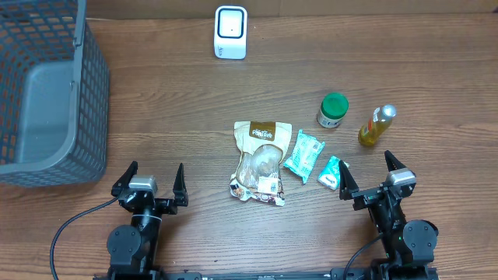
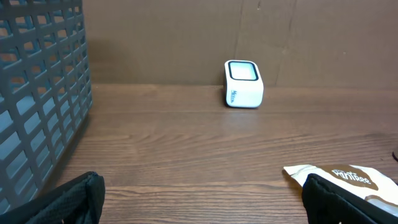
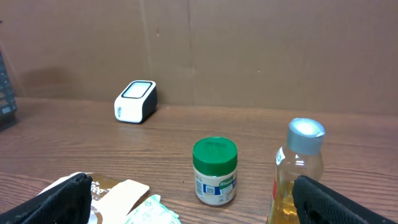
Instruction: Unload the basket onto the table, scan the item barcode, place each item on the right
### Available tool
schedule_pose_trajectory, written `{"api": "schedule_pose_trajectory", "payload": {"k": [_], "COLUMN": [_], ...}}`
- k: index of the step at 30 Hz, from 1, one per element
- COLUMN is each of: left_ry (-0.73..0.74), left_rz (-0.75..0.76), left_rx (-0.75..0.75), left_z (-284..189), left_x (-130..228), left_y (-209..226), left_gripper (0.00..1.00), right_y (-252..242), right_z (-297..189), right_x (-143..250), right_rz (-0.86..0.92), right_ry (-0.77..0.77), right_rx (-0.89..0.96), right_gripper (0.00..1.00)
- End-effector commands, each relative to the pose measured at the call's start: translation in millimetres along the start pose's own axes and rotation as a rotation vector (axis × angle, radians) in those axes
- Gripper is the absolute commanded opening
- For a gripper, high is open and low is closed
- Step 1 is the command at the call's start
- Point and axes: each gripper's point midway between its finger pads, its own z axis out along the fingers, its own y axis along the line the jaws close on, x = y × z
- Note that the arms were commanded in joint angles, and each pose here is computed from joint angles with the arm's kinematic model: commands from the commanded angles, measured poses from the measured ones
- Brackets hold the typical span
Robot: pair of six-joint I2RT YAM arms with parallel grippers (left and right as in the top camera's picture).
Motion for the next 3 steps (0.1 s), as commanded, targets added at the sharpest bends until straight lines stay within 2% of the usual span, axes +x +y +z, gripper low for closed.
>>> {"api": "schedule_pose_trajectory", "payload": {"k": [1, 3], "left_ry": [-0.006, -0.006], "left_rz": [0.023, 0.023], "left_rx": [-0.004, -0.004], "left_z": [-0.3, -0.3], "left_x": [0.0, 0.0], "left_y": [0.1, 0.1], "left_gripper": [0.99, 1.00], "right_y": [0.7, 0.7], "right_z": [0.2, 0.2], "right_x": [2.0, 2.0], "right_rz": [-0.005, -0.005], "right_ry": [-0.003, -0.003], "right_rx": [-0.002, -0.002], "right_gripper": [1.00, 1.00]}}
